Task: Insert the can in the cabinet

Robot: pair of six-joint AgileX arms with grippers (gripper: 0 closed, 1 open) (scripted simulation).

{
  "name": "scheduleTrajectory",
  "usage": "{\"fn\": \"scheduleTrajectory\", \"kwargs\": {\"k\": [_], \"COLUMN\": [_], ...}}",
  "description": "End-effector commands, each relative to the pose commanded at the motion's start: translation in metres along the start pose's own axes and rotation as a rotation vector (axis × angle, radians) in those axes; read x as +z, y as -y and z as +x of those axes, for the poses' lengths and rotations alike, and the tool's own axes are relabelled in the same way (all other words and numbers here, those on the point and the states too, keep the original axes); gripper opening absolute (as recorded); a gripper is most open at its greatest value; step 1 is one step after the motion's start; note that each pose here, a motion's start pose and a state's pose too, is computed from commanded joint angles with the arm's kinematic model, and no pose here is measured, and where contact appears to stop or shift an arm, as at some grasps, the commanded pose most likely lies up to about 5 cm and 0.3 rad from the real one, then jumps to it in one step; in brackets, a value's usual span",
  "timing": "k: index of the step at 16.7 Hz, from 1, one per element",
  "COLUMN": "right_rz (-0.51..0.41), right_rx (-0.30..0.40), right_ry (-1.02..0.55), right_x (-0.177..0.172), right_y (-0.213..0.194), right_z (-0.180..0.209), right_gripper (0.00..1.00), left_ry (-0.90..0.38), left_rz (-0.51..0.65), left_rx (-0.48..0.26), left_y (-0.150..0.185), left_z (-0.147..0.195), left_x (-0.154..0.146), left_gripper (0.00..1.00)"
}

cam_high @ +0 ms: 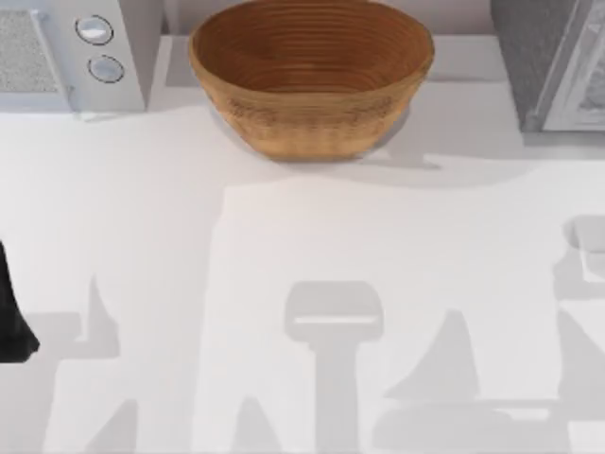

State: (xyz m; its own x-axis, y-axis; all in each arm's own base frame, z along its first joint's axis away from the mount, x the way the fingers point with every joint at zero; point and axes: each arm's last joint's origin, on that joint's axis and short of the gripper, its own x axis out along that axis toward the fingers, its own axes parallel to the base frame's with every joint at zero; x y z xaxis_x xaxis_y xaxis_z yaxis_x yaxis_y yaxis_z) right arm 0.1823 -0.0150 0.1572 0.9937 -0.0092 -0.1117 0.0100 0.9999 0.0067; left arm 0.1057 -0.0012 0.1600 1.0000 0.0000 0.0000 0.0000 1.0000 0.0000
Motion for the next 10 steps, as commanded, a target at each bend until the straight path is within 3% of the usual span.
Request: {"fn": "scheduleTrajectory", "kwargs": {"k": [10], "right_rz": [-0.006], "right_rx": [-0.001], "right_ry": [-0.072], "right_x": [-0.056], "right_y": [0.018], "right_z": [0.056], "right_gripper": [1.00], "left_ry": [0.000], "left_rz": [0.000], "left_rx": [0.000], "left_y": [0.000], "left_z": [0.000], "left_x": [0.000], "left_gripper": [1.00]}}
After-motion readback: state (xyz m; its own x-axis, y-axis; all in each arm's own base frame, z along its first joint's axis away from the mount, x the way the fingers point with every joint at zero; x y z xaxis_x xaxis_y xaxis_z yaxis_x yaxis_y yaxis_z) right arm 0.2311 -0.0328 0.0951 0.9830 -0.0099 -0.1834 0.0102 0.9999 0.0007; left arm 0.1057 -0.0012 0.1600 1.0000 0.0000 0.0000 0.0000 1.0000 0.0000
